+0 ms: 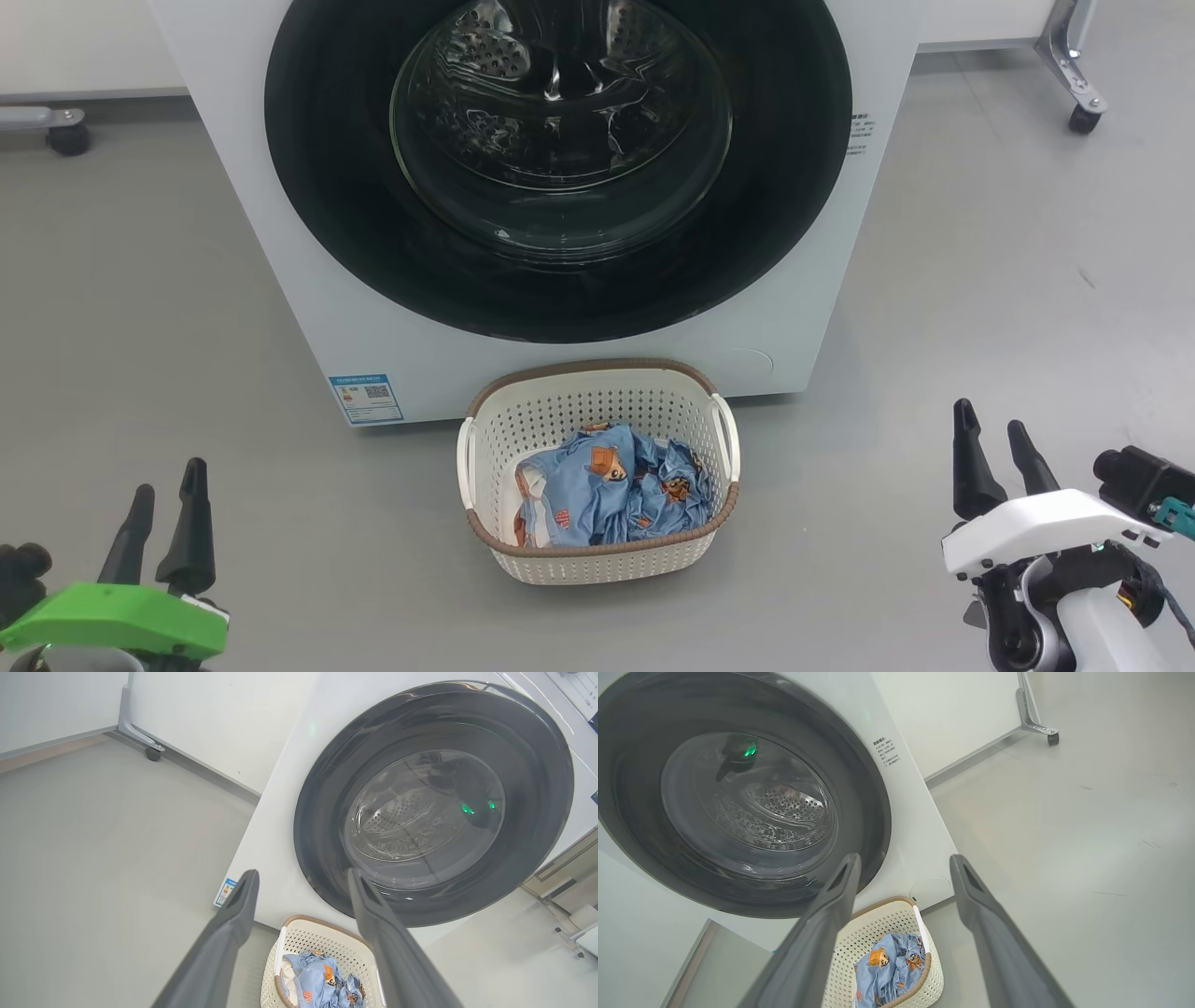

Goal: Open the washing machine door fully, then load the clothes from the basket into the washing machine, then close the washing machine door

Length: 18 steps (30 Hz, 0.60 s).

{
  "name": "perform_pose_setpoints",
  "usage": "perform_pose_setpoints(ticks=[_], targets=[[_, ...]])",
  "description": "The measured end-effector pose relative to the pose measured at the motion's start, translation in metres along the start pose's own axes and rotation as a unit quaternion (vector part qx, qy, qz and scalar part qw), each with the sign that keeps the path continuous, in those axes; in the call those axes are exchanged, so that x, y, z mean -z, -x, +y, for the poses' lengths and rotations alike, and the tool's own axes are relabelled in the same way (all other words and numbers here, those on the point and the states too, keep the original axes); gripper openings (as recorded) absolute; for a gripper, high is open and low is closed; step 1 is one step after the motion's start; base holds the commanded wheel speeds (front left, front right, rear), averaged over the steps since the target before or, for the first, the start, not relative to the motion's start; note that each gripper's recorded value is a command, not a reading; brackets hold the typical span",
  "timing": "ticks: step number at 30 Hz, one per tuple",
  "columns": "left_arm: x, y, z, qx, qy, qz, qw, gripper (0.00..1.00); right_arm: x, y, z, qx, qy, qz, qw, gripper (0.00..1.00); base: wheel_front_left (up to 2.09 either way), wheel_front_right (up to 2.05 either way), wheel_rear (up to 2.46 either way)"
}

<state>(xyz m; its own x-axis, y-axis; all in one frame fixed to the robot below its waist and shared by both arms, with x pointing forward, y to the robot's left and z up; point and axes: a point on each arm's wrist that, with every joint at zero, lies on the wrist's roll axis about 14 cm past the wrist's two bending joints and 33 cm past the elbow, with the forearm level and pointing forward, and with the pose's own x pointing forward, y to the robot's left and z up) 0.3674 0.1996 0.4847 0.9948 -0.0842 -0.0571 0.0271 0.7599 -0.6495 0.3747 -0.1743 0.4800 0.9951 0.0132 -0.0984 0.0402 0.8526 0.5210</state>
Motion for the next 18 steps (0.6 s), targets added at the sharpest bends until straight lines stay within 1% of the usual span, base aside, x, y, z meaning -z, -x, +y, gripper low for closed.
perform_pose_setpoints(ticks=[4, 9, 13, 14, 18], targets=[[-0.004, -0.001, -0.002, 0.006, -0.025, -0.007, 1.000, 1.00, 0.000, 0.001, -0.002, 0.006, 0.026, -0.005, 1.000, 1.00, 0.00, 0.00, 0.00], [-0.010, -0.001, 0.000, 0.008, -0.074, -0.014, 0.997, 1.00, -0.003, 0.002, 0.000, 0.002, 0.070, -0.014, 0.997, 1.00, 0.00, 0.00, 0.00], [-0.012, -0.001, 0.000, 0.012, -0.102, -0.016, 0.995, 1.00, -0.002, 0.003, 0.004, -0.009, 0.113, -0.016, 0.993, 1.00, 0.00, 0.00, 0.00], [-0.012, -0.001, 0.000, 0.012, -0.102, -0.016, 0.995, 1.00, -0.002, 0.003, 0.004, -0.009, 0.113, -0.016, 0.993, 1.00, 0.00, 0.00, 0.00], [-0.013, 0.000, 0.001, 0.014, -0.129, -0.017, 0.991, 1.00, -0.003, 0.003, 0.007, -0.017, 0.150, -0.022, 0.988, 1.00, 0.00, 0.00, 0.00]])
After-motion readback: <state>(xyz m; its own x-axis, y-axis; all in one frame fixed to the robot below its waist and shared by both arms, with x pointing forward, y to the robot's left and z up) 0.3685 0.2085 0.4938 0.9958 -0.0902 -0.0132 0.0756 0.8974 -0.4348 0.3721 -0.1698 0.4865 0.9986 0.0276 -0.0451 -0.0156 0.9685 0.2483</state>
